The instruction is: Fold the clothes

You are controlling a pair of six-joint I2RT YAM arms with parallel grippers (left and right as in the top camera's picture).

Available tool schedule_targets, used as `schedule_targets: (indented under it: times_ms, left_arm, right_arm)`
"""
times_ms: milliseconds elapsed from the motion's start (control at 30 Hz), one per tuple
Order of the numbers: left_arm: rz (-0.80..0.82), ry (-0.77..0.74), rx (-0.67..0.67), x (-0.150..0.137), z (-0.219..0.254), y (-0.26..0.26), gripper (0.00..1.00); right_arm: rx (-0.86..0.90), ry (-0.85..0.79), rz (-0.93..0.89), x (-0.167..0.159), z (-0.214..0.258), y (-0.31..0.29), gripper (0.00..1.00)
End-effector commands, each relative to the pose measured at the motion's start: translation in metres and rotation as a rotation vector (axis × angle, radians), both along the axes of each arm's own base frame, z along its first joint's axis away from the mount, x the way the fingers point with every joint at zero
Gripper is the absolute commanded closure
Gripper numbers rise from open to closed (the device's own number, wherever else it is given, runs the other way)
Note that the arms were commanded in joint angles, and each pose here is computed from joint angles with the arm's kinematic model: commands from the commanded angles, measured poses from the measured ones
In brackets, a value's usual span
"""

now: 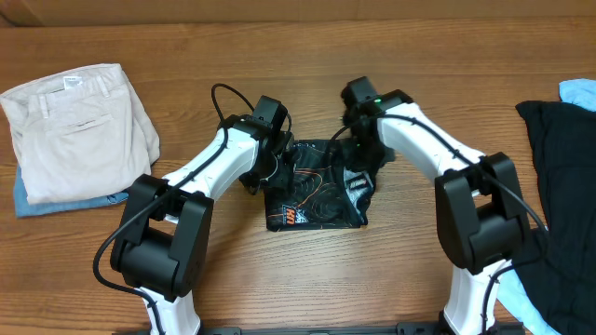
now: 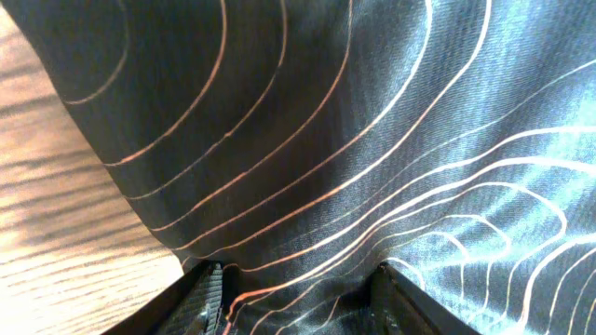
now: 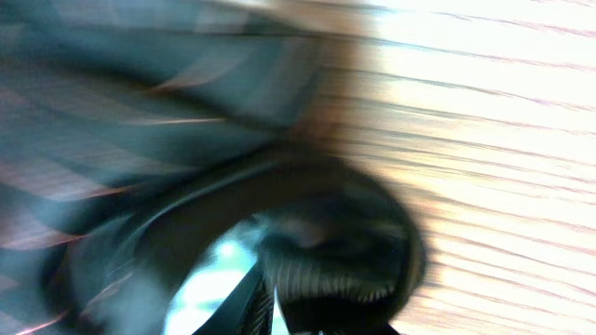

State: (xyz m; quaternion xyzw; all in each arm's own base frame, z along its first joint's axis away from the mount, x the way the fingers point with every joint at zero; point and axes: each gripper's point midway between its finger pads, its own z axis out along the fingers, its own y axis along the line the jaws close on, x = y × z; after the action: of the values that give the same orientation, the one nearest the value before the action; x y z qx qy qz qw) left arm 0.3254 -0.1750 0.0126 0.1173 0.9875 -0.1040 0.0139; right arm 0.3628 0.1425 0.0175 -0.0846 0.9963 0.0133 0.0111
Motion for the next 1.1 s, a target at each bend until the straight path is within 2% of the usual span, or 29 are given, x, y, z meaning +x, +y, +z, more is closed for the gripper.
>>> schedule_targets:
  times_ms: [0,367,567,667,867,1000,1067]
  left_arm:
    - [-0.013,0.046,0.013,-0.013,-0.008,0.001,0.46]
    - [0.058,0.071,0.072,-0.018,-0.009,0.012,0.5]
    - [0.193,0.177,0.116,-0.039,-0.008,0.02,0.55]
    - [0.201,0.194,0.093,-0.042,-0.003,0.016,0.57]
    - [0.204,0.015,0.045,-0.021,0.044,0.016,0.52]
    - [0.228,-0.164,0.073,0.001,0.075,0.028,0.34]
    - [0.218,-0.257,0.085,0.018,0.084,0.031,0.31]
  right_arm:
    - [-0.069,-0.055,-0.104,0.015,0.009,-0.027,0.79]
    - [-0.046,-0.074,-0.108,0.005,0.046,-0.033,0.79]
    - [0.169,-0.002,-0.007,-0.022,0.072,0.004,0.79]
    - [0.189,0.055,0.002,-0.036,0.072,0.009,0.78]
    - [0.231,0.121,0.053,-0.056,0.074,0.024,0.78]
    - [0.271,0.15,0.079,-0.065,0.077,0.039,0.77]
    - [0.272,0.153,0.092,-0.069,0.077,0.044,0.77]
